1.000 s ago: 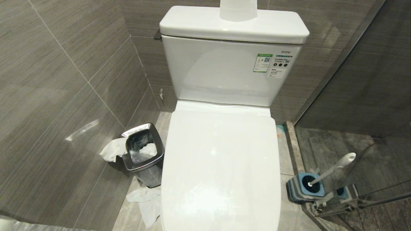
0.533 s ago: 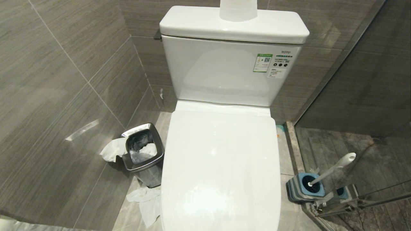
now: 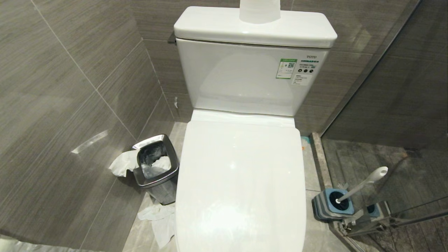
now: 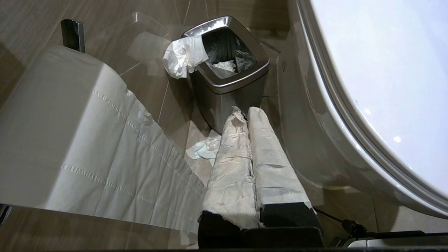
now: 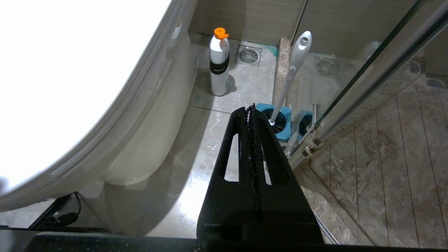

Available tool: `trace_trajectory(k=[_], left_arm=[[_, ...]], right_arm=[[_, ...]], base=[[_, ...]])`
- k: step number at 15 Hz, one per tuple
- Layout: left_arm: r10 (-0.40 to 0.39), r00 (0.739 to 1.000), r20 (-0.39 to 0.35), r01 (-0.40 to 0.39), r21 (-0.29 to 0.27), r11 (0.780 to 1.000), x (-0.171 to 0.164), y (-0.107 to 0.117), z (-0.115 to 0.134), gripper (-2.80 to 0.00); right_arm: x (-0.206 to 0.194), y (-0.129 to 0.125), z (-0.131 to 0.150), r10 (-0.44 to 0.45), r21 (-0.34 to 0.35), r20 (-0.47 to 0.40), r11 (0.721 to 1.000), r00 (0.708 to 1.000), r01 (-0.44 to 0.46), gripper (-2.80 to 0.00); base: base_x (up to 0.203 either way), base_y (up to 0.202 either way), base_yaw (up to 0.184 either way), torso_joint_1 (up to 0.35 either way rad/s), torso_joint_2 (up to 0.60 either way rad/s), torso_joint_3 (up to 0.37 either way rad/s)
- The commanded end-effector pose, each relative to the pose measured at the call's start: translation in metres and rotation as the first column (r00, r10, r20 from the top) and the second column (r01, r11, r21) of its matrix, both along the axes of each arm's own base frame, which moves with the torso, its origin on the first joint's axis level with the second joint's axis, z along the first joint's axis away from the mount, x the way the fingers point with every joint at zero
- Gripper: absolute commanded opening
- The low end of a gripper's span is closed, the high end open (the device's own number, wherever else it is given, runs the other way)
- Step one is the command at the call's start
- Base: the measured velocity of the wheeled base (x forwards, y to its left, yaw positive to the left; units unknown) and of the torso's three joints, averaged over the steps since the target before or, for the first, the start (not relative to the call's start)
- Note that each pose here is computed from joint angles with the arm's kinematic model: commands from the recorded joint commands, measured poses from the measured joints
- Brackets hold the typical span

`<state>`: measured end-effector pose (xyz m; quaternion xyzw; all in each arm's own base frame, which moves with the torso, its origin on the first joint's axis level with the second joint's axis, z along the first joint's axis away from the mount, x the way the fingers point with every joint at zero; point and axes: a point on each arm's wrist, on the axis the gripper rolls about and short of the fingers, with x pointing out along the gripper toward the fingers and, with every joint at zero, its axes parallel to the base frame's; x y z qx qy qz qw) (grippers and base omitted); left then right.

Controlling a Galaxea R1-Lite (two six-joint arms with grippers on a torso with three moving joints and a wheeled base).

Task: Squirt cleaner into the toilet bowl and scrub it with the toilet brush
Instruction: Use the left hand to lift the toilet lid slightly

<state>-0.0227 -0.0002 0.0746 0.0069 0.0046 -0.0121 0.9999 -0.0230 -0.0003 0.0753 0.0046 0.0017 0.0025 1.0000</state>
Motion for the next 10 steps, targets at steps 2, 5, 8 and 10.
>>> trace_trajectory(k=[2, 5, 8, 10], left_arm=[[0.001, 1.000, -0.003, -0.001, 0.005, 1.000, 0.0003, 0.0000, -0.0007, -2.80], [0.001, 1.000, -0.003, -0.001, 0.002, 1.000, 0.0003, 0.0000, -0.0007, -2.80], [0.001, 1.000, -0.003, -0.001, 0.002, 1.000, 0.0003, 0.0000, -0.0007, -2.80], [0.002, 1.000, -0.003, -0.002, 0.002, 1.000, 0.0003, 0.0001, -0.0007, -2.80]], right_arm=[[0.0001, 0.0000, -0.0001, 0.003, 0.000, -0.001, 1.000, 1.000, -0.003, -2.80], [0.0001, 0.0000, -0.0001, 0.000, 0.000, -0.001, 1.000, 1.000, 0.000, -2.80], [0.0001, 0.0000, -0.0001, 0.002, 0.000, -0.001, 1.000, 1.000, -0.002, -2.80], [0.0001, 0.0000, -0.0001, 0.000, 0.000, -0.001, 1.000, 1.000, 0.000, -2.80]], base=[[0.000, 0.000, 0.000, 0.000, 0.00, 0.000], [0.000, 0.000, 0.000, 0.000, 0.00, 0.000], [0.000, 0.000, 0.000, 0.000, 0.00, 0.000], [0.000, 0.000, 0.000, 0.000, 0.00, 0.000]])
